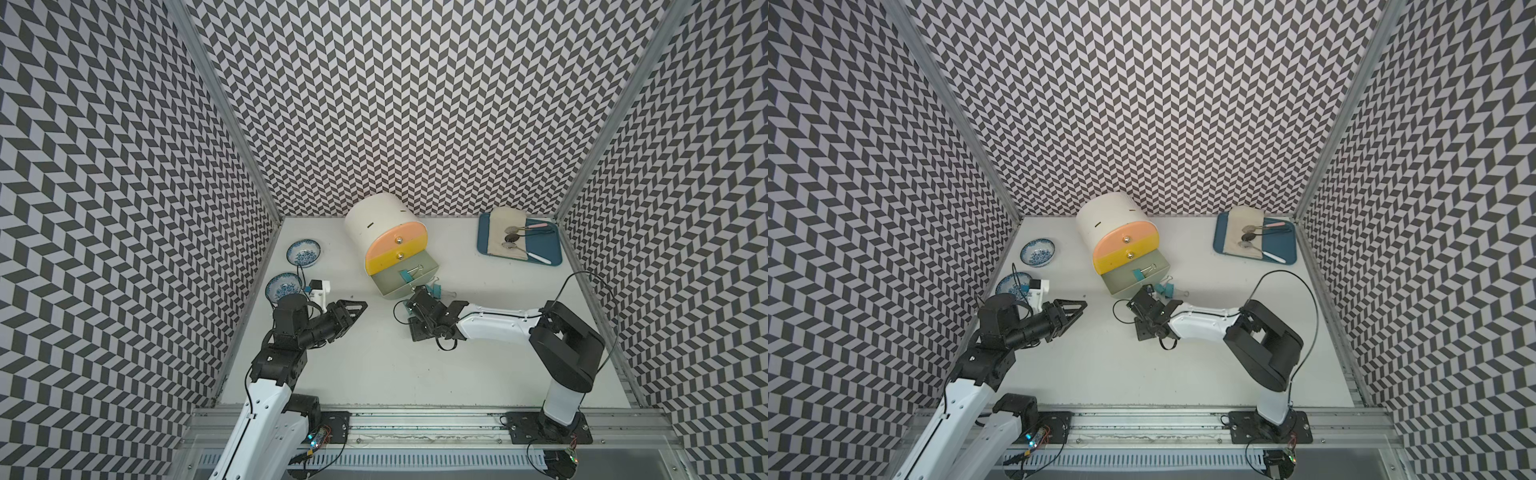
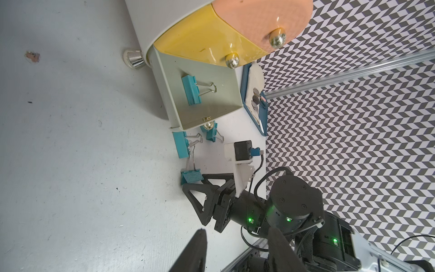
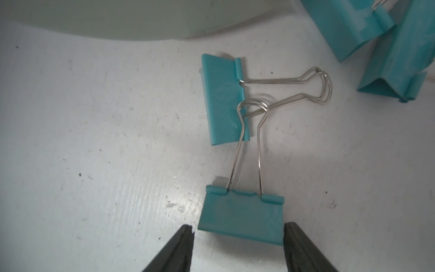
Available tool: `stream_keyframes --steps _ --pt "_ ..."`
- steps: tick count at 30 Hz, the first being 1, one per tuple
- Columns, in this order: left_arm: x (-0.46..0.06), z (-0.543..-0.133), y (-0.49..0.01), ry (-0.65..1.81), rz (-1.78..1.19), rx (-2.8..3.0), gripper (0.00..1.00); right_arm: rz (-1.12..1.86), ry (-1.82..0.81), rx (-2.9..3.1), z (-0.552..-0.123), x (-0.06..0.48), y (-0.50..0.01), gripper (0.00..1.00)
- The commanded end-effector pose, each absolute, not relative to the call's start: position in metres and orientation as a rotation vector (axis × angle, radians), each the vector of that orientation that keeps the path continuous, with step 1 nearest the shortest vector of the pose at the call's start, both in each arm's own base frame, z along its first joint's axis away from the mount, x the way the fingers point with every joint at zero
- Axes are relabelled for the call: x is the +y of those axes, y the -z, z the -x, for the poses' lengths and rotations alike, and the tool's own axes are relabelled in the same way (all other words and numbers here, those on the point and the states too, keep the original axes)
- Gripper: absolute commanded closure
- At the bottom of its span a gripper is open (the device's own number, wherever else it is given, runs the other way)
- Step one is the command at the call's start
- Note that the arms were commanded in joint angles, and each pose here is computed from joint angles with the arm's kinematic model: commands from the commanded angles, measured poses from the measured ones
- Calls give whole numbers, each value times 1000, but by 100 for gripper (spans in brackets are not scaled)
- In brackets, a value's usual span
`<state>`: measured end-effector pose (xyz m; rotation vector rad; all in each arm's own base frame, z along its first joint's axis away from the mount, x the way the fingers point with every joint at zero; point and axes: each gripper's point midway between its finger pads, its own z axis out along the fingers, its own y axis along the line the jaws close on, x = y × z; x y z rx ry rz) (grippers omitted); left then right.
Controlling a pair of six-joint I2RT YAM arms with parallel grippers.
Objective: Put the binder clips in the drawer according to color
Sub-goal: Pick up the binder clip at the center of the board.
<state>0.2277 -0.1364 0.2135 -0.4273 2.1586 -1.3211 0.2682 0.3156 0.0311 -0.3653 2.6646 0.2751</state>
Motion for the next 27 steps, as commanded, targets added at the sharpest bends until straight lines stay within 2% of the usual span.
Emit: stream_keyframes --steps 1,11,27 --pt "-135 -227 -210 1313 430 2155 54 359 -264 2630 -278 320 -36 38" --pt "-134 -228 -209 1318 453 2140 54 379 -280 2615 -274 315 -43 50" --pt "-138 -246 -210 1338 458 2123 54 314 -366 2538 -267 284 -96 53"
